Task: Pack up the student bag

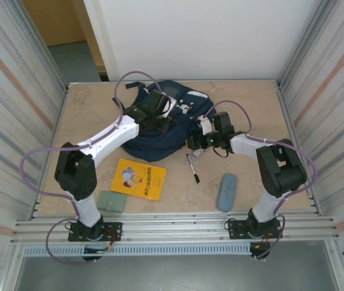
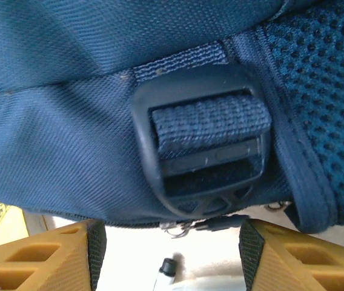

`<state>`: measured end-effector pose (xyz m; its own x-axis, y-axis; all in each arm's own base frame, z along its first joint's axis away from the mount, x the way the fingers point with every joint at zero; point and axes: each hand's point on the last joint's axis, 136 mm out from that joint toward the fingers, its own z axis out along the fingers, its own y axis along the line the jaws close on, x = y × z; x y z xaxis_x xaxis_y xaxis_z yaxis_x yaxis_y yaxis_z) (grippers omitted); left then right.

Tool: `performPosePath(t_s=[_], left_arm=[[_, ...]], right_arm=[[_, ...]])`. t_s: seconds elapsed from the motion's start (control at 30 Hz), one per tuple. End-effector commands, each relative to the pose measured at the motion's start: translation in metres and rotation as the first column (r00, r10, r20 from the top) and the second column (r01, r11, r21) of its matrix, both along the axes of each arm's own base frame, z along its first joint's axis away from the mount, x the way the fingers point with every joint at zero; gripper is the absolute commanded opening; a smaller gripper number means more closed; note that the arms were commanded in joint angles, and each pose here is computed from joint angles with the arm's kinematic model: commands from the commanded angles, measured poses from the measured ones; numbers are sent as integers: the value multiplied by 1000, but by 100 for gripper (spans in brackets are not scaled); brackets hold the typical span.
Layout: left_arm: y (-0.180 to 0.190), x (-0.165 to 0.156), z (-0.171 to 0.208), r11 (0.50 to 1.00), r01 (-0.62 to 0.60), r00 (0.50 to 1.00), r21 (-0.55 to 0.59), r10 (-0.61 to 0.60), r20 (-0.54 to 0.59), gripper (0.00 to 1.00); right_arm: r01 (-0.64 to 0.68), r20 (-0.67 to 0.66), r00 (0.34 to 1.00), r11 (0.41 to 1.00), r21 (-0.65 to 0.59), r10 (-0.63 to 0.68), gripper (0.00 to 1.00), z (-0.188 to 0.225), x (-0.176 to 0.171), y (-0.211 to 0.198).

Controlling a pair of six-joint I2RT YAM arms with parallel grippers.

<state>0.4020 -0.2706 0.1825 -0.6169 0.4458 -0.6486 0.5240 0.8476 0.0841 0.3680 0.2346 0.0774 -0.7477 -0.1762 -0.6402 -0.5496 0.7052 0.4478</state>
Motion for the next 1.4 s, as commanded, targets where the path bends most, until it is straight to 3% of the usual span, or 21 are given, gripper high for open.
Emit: performPosePath(t_s=[0.0,0.2,0.33,0.53,1.1,1.37], left_arm=[[-7,2,76,987,14,992,-161,7,128,0],[-5,1,83,984,12,991,-177,12,131,0],[-3,1,83,985,7,992,-174,15,128,0],[3,5,83,986,-7,991,-169,30,131,0],[3,4,77,975,-34,992,-221,60,111,0],[-9,8,58,962,-71,992,-264,96,82,0]], right_arm=[[-46,29,999,999,11,45,60,0,4,6],[-89,37,995,996,32,87,48,-5,2,15],[-108,49,993,993,52,106,26,4,1,18],[-114,64,992,993,38,111,13,11,-7,14],[-183,65,981,983,-15,183,1,9,-35,37],[-262,64,963,965,-26,264,0,26,-64,85]])
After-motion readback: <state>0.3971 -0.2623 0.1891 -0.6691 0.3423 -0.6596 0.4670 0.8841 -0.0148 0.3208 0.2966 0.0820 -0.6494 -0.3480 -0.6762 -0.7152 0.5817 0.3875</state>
